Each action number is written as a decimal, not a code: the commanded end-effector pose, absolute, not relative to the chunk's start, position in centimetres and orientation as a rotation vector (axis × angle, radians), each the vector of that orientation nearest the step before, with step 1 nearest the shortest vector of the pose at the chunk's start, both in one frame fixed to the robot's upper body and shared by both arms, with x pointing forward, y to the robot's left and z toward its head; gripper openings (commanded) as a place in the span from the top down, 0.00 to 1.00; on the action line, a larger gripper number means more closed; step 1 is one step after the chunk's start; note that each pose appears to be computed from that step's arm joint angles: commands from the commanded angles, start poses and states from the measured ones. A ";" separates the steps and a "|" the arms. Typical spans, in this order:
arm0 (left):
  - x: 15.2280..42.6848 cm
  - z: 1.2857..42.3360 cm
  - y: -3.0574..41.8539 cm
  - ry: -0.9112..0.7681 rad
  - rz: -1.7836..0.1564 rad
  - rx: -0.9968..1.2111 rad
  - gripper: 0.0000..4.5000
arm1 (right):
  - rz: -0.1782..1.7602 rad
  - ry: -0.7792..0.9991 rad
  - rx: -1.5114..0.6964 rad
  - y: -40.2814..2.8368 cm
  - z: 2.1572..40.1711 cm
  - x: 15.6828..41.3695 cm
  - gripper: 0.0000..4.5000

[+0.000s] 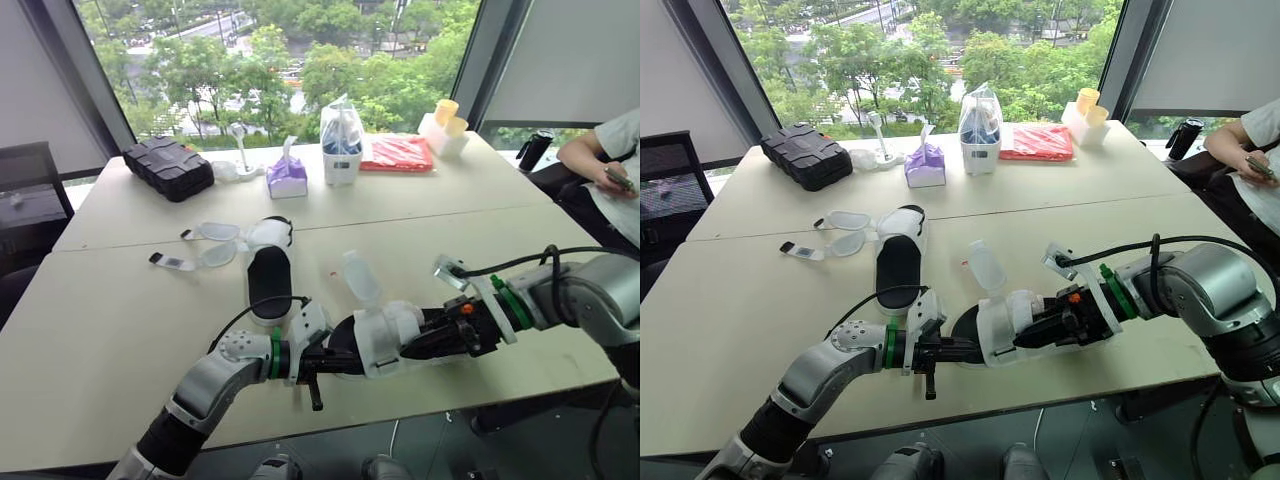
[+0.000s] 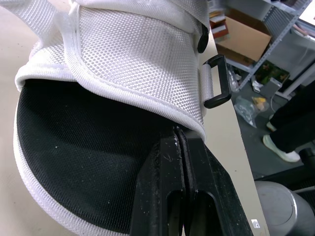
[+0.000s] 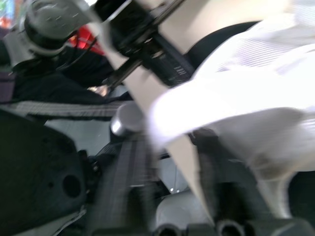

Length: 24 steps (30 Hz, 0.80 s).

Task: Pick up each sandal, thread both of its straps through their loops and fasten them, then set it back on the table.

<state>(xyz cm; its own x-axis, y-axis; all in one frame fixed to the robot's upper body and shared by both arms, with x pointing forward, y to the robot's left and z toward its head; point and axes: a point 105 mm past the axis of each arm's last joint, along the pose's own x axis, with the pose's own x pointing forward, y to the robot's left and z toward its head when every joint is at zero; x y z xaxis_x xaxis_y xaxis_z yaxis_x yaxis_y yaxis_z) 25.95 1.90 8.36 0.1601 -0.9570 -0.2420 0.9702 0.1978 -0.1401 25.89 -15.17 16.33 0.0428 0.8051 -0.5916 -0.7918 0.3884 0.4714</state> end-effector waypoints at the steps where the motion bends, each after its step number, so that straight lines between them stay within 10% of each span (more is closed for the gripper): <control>1: 26.0 8.6 2.1 0.289 -1.365 0.058 1.00 | 1.166 0.864 0.033 -15.4 17.2 27.3 0.22; 24: 26.1 8.7 2.2 0.288 -1.355 0.063 1.00 | 1.050 0.786 0.319 -14.7 18.8 32.1 0.22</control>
<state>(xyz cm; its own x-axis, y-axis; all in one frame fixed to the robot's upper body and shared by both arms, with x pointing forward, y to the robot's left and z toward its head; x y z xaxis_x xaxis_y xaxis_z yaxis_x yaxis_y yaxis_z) 26.04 1.99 8.46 0.1700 -0.9557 -0.2404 0.9690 0.2065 -0.1358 31.82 -14.73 17.23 0.2375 0.8539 -0.4631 -0.6307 0.4982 0.5950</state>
